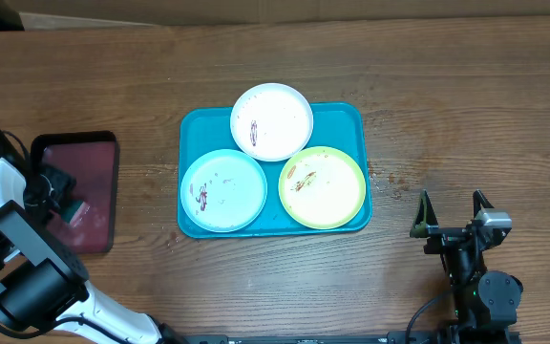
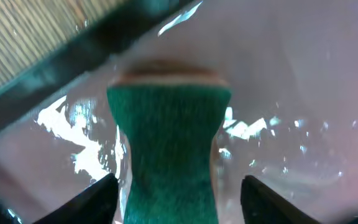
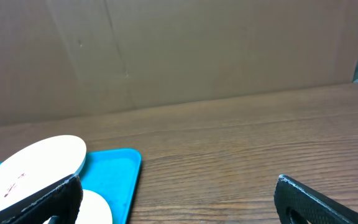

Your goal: Clean dirty plates on tray and stack at the side

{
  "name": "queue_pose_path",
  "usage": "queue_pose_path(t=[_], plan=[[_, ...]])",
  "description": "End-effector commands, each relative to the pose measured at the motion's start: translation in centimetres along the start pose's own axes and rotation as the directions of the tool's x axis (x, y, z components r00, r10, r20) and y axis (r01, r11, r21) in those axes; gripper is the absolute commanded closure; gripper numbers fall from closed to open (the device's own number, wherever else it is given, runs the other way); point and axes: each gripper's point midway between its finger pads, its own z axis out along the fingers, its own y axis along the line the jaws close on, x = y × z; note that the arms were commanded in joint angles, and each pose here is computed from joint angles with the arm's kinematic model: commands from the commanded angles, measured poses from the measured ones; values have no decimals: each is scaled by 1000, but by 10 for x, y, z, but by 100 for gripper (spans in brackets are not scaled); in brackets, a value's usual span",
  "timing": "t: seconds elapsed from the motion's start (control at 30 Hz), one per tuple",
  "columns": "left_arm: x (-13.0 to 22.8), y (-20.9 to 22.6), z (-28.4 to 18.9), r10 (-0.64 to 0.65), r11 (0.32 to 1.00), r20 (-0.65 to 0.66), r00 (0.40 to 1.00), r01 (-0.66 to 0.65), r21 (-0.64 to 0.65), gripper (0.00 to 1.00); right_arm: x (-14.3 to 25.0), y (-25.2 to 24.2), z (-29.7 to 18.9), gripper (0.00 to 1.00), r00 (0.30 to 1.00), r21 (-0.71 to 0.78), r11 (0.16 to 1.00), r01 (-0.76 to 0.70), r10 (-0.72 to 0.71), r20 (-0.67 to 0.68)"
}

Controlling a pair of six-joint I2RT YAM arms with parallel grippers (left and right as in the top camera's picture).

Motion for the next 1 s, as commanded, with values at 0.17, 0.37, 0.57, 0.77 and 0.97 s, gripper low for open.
queue_pose_path(t=[0.17, 0.37, 0.57, 0.77, 0.97], plan=[[10, 3, 19, 3, 1000, -67, 998, -4, -18, 31, 2, 0, 0, 0, 1000, 2, 1000, 3, -3, 3], [10, 9, 21, 3, 999, -64, 998, -7, -50, 29, 2, 0, 0, 0, 1000, 2, 1000, 3, -3, 3], [5, 20, 21, 6, 993, -34, 999, -10, -118, 59, 2, 0, 0, 0, 1000, 2, 1000, 3, -3, 3], [-5, 27, 19, 9, 987, 8, 1000, -7, -163, 82, 2, 0, 0, 0, 1000, 2, 1000, 3, -3, 3], [-23, 23, -6, 27, 986, 46, 999, -19, -164, 96, 2, 0, 0, 0, 1000, 2, 1000, 3, -3, 3]])
